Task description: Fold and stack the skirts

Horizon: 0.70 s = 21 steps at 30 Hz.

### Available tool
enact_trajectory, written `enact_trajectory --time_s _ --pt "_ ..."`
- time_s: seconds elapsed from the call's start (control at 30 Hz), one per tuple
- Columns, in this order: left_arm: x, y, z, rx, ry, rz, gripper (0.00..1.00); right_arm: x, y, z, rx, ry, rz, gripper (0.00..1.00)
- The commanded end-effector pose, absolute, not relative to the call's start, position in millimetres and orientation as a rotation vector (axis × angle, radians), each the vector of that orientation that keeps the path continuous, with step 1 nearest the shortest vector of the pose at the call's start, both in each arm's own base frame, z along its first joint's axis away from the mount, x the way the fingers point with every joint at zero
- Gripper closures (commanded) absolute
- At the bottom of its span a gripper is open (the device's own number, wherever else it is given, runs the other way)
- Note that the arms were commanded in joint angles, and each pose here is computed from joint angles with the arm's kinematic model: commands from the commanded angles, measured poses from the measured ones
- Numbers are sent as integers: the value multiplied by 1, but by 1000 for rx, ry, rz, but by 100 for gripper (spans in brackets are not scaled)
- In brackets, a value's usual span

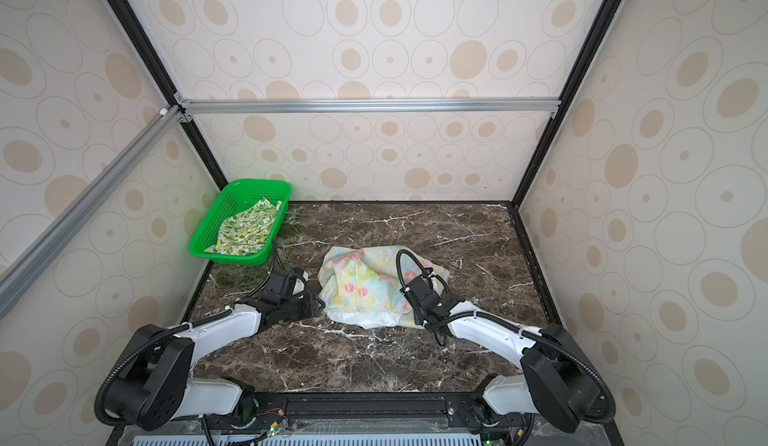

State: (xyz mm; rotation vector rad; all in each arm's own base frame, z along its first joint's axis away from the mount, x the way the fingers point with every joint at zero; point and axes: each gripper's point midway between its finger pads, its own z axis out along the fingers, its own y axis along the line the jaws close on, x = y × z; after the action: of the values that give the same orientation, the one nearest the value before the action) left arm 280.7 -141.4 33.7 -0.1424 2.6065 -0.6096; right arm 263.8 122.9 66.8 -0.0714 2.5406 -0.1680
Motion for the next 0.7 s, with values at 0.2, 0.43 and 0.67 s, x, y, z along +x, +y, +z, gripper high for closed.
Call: enact_trajectory --time_s 0.2,0.43,0.67 --pt "302 -150 44 -202 2502 -695 54 264 128 74 -40 2543 -127 100" --pt "315 -156 45 -206 2473 -717 98 261 128 76 -28 2548 -113 100" --pt "329 -148 87 -143 2468 -599 100 269 135 120 29 2554 90 100"
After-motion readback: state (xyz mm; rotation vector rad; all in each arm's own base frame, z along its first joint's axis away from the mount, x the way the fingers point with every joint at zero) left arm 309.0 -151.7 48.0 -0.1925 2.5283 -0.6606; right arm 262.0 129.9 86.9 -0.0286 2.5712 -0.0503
